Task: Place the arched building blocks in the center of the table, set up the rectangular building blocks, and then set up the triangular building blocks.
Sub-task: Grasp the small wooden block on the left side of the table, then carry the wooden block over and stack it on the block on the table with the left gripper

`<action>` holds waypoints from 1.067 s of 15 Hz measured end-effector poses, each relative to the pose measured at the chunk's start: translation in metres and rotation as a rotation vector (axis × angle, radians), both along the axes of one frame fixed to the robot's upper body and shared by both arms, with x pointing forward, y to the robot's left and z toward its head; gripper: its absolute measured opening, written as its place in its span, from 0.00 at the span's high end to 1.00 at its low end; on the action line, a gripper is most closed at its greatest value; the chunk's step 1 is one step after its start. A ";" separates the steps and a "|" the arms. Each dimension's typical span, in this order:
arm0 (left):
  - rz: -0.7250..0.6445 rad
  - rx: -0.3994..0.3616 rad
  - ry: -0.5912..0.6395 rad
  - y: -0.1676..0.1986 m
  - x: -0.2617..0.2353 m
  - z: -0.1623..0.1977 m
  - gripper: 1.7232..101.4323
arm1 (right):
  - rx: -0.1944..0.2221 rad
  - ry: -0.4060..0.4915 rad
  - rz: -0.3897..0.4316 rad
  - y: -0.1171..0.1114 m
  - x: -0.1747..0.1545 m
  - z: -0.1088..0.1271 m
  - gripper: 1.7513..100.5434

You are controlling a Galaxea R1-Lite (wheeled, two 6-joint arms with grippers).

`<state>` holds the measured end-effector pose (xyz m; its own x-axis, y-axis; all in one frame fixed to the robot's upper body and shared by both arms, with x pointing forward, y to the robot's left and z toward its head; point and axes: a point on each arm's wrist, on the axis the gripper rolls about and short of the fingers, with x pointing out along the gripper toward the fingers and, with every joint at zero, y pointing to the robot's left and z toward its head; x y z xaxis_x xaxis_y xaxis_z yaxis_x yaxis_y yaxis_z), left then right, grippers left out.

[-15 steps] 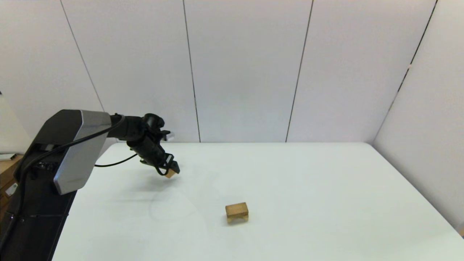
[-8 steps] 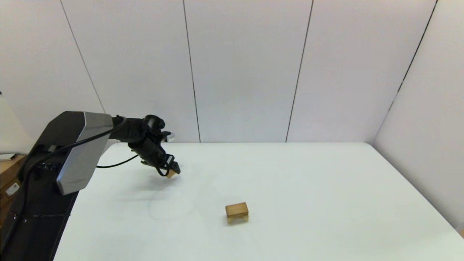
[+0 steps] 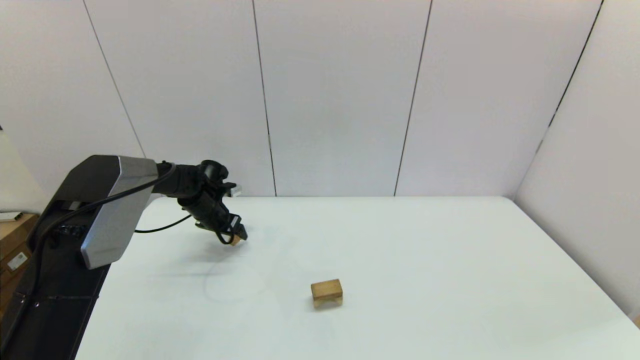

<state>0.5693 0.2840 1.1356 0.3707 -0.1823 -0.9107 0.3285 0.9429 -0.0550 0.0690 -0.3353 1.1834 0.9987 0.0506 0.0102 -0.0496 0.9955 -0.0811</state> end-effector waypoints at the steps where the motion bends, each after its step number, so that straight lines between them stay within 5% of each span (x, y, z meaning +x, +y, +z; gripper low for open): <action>1: 0.000 0.000 -0.001 0.000 0.000 0.000 0.31 | 0.000 0.000 0.000 0.000 0.000 0.000 0.03; 5: 0.000 0.001 -0.003 0.000 0.001 -0.002 0.57 | 0.000 0.000 0.000 0.000 0.000 0.000 0.03; 7: 0.000 0.001 0.000 0.000 0.001 -0.003 0.81 | 0.000 0.000 0.000 0.000 0.000 0.000 0.03; 16: -0.047 0.003 0.028 -0.012 -0.017 0.036 0.81 | 0.000 0.000 0.000 0.000 0.000 0.000 0.03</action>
<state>0.5523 0.2722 1.1716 0.3361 -0.1962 -0.9212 0.3704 0.9268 -0.0623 0.0690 -0.3353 1.1833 0.9987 0.0504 0.0098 -0.0494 0.9955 -0.0813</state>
